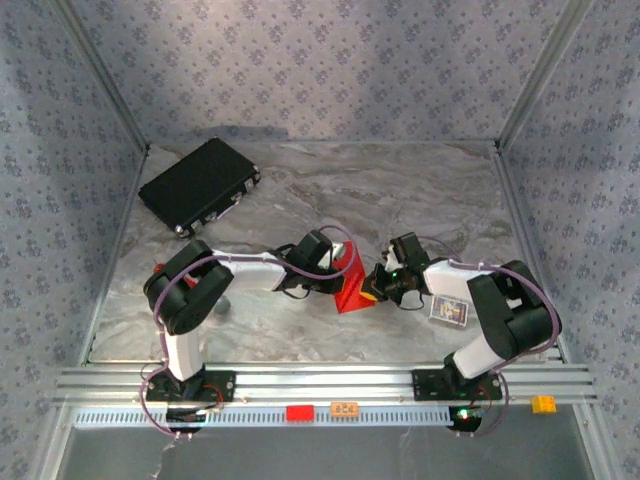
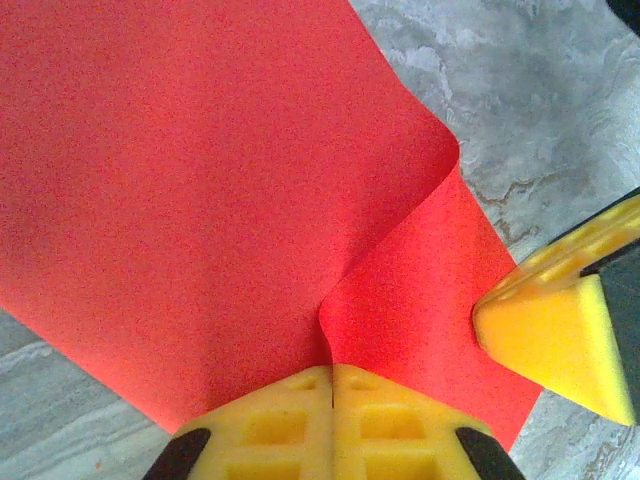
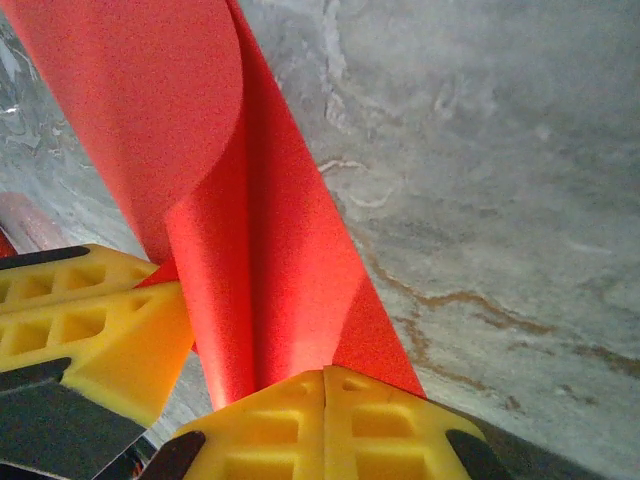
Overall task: Fold a paper plane with a square sheet of paper (pick it up from the middle)
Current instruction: Fold the triangle a second time at the center of the table.
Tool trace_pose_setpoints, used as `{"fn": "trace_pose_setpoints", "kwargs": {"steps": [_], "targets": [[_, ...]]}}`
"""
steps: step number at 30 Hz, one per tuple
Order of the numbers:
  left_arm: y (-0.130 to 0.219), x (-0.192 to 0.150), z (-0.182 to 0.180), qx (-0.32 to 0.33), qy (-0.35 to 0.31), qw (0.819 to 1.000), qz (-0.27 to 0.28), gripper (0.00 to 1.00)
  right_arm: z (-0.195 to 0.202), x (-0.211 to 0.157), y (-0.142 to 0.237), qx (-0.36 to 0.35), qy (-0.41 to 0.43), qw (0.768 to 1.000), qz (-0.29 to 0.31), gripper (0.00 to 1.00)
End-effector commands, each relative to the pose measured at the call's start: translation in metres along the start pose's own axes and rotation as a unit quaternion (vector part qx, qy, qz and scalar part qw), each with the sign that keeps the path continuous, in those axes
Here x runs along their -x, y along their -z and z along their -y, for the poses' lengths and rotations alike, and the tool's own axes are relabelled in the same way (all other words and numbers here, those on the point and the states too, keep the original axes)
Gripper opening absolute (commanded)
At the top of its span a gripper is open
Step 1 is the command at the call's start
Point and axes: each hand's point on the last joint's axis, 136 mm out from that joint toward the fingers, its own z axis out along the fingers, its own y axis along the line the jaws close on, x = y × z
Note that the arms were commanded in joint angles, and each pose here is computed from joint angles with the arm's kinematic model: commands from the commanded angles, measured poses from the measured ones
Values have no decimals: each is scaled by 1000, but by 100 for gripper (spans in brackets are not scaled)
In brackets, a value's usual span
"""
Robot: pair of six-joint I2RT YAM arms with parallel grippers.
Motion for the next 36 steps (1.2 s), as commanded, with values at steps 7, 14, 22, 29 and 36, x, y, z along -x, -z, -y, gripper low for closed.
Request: {"fn": "trace_pose_setpoints", "kwargs": {"steps": [7, 14, 22, 29, 36], "targets": [[11, 14, 0, 6, -11, 1000, 18, 1, 21, -5, 1, -48, -17, 999, -5, 2], [12, 16, -3, 15, -14, 1000, 22, 1, 21, -5, 0, -48, -18, 999, -7, 2], [16, 20, -1, 16, -19, 999, 22, 1, 23, -5, 0, -50, -20, 999, -7, 2], [15, 21, -2, 21, -23, 999, 22, 2, 24, -5, -1, -49, -20, 999, -7, 2], [12, 20, -5, 23, -23, 999, 16, 2, 23, -6, -1, -47, -19, 999, -8, 2]]}}
